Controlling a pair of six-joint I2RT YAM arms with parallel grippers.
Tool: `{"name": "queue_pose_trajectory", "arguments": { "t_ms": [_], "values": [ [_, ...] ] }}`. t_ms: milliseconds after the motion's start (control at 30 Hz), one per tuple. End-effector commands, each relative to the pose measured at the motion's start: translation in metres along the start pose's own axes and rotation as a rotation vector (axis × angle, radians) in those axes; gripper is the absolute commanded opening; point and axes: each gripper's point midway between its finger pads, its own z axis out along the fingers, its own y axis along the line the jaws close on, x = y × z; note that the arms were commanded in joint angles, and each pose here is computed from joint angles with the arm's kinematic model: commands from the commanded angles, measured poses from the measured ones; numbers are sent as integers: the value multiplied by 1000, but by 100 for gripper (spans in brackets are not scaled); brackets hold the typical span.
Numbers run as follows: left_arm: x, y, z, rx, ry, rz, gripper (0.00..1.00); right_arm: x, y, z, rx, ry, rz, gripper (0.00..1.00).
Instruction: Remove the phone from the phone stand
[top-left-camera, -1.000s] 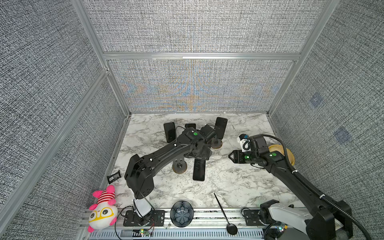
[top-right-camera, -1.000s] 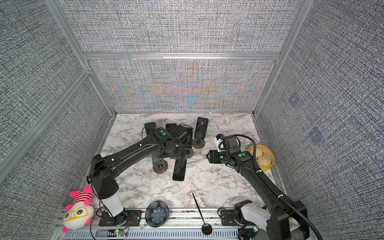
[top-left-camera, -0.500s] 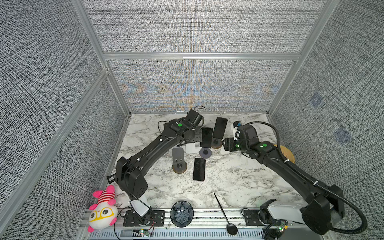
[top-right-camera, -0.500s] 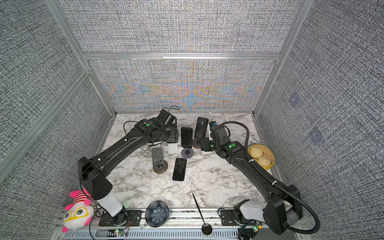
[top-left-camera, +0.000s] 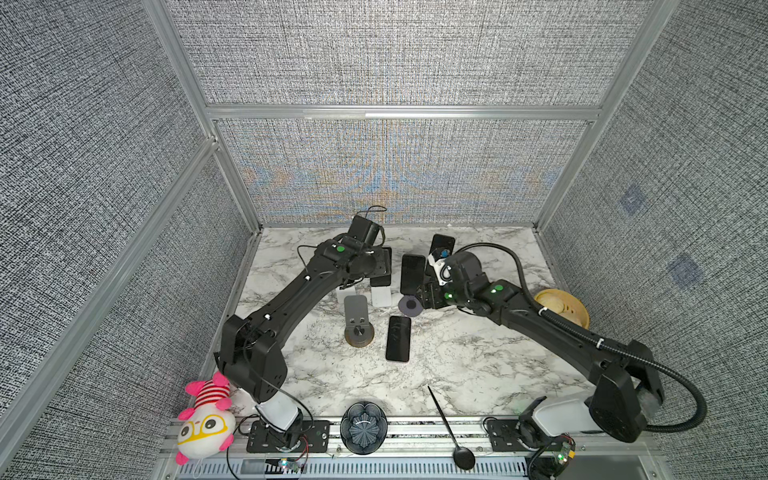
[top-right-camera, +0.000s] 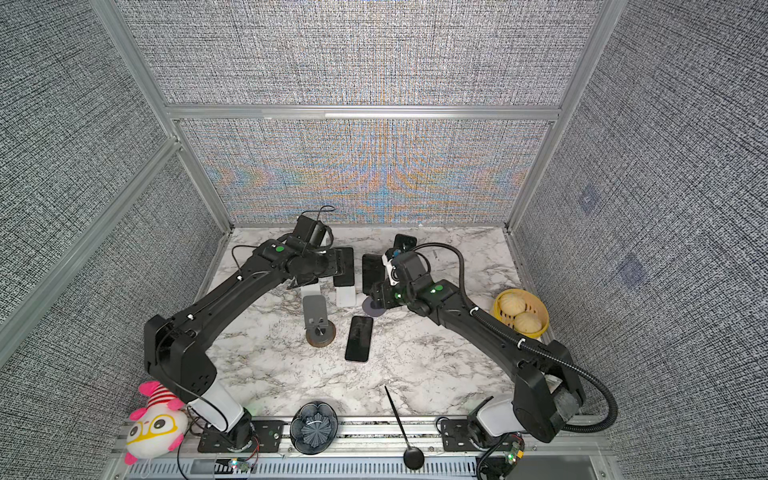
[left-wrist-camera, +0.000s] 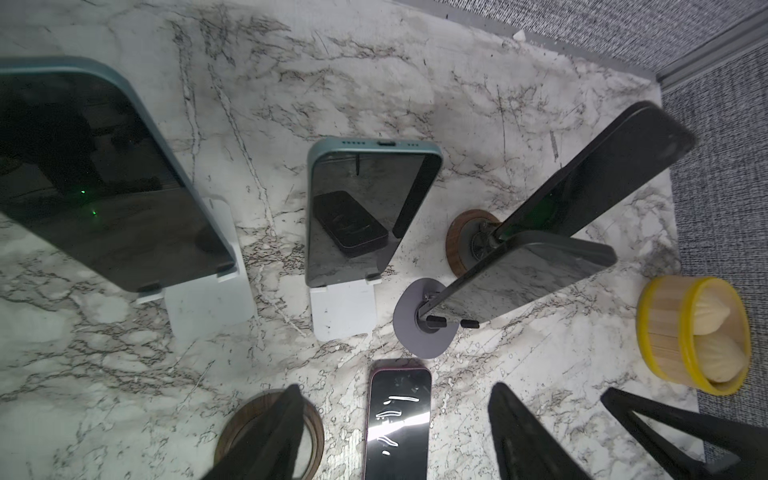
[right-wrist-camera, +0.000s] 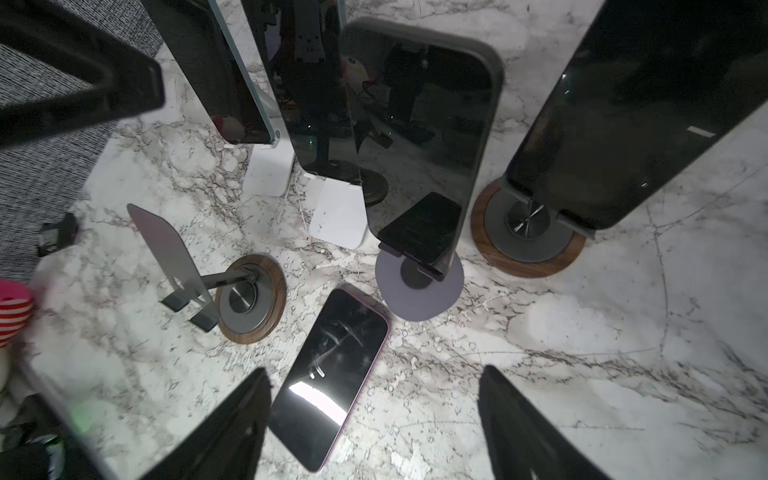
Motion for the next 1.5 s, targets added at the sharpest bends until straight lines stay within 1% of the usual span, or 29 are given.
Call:
{"name": "queue_pose_trajectory", "arguments": {
  "t_ms": [0,67,200,267,500,633,933,1167,1467],
  "values": [
    [-11,12,-19,-26,-82,-12,72,-18,-16,4,196,-117,29,93],
    [-13,25,-30,-65,-117,-16,73,-20,-12,13,246,-144,33,99],
    [-11,47,-50,-108,-167,-26,74,-31,1,31,277,-171,33,99],
    [-8,55,-54,-121,-177,-32,74,-35,0,37,315,-172,53,99],
    [-2,73,-62,-156,-197,-41,74,-45,-3,57,378,-168,67,99],
    [-1,81,-61,-182,-204,-41,75,-48,-3,66,388,-162,67,99],
    [1,85,-60,-175,-207,-51,75,-46,-20,77,424,-138,110,99],
    [1,85,-58,-169,-202,-53,75,-45,-18,90,401,-126,110,99],
    [1,84,-56,-159,-197,-57,75,-42,-24,102,423,-125,111,98]
  ]
}}
